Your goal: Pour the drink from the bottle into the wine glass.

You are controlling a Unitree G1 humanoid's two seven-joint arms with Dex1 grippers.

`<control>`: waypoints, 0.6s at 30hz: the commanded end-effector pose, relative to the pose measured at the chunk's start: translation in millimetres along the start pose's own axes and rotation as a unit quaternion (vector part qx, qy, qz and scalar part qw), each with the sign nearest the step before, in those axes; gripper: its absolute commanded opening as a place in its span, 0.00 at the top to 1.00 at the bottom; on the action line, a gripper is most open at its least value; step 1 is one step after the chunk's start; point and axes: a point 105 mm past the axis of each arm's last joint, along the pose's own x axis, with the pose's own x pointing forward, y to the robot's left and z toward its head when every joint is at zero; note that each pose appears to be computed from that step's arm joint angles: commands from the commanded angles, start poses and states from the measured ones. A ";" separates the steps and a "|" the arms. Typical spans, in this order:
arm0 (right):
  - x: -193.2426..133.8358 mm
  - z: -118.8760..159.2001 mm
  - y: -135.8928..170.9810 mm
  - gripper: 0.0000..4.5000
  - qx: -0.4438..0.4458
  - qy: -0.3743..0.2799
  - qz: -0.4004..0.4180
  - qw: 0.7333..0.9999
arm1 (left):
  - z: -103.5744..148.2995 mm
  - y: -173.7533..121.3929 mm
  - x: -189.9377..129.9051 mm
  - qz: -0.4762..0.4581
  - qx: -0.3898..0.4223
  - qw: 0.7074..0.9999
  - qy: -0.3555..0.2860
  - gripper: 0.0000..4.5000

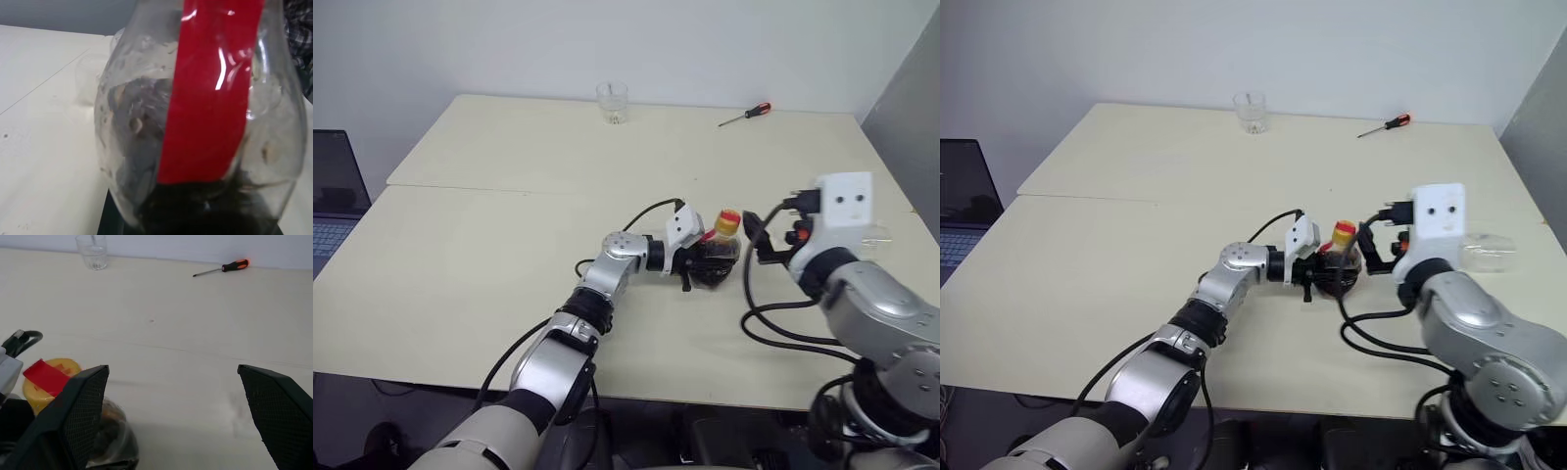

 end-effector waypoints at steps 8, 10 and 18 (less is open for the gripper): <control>-37.4 44.7 22.5 0.00 0.004 -0.109 0.087 0.990 | 19.4 3.3 2.1 -0.003 0.037 0.999 -0.018 0.84; -37.9 43.7 27.7 0.00 0.010 -0.095 0.090 0.991 | 19.2 3.7 1.9 -0.002 0.037 0.999 -0.017 0.84; -23.6 36.4 59.4 0.00 0.022 -0.044 0.106 0.993 | 23.8 5.4 6.0 0.002 0.040 0.999 -0.023 0.84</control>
